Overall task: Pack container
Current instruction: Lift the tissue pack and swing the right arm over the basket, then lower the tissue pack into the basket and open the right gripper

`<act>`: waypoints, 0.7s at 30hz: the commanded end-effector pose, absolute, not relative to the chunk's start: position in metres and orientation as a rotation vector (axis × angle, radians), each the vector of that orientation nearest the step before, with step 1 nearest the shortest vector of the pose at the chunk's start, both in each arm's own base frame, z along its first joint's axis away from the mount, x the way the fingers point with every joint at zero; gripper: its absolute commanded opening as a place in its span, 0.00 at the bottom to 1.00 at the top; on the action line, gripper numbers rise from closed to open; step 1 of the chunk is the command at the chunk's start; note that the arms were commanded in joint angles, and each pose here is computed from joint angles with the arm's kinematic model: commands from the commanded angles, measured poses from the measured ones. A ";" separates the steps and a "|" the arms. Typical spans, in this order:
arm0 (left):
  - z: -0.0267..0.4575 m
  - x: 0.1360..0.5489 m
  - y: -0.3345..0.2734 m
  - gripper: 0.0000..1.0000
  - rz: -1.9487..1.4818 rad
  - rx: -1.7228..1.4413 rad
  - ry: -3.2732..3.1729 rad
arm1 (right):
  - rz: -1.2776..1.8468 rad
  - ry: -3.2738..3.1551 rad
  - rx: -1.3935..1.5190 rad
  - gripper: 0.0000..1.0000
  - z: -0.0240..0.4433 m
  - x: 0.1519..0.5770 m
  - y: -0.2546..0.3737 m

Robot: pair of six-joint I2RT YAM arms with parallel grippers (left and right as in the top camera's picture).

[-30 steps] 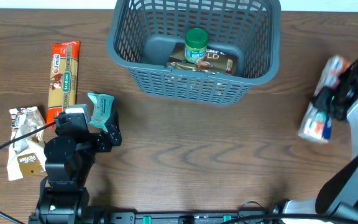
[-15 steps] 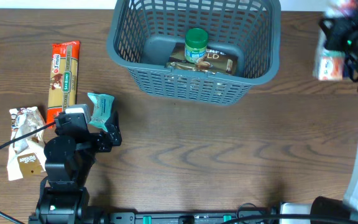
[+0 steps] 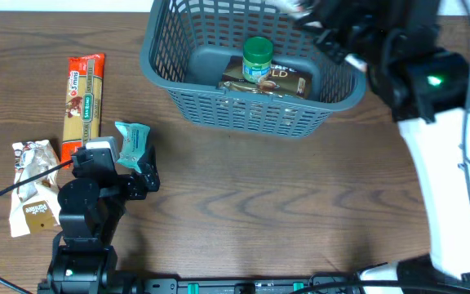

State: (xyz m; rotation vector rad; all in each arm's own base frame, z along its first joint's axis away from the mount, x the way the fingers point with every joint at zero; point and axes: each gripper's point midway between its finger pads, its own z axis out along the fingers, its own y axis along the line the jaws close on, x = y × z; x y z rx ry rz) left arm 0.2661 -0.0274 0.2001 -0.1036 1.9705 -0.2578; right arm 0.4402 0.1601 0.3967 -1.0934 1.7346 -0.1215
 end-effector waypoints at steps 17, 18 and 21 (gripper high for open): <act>0.214 0.267 -0.028 0.98 -0.264 -0.108 1.940 | 0.078 1.952 -1.315 0.01 0.213 0.519 0.199; 0.214 0.267 -0.028 0.98 -0.264 -0.108 1.940 | 0.079 1.962 -1.294 0.01 0.211 0.524 0.195; 0.214 0.267 -0.028 0.98 -0.264 -0.108 1.940 | 0.078 1.978 -1.242 0.01 0.208 0.534 0.183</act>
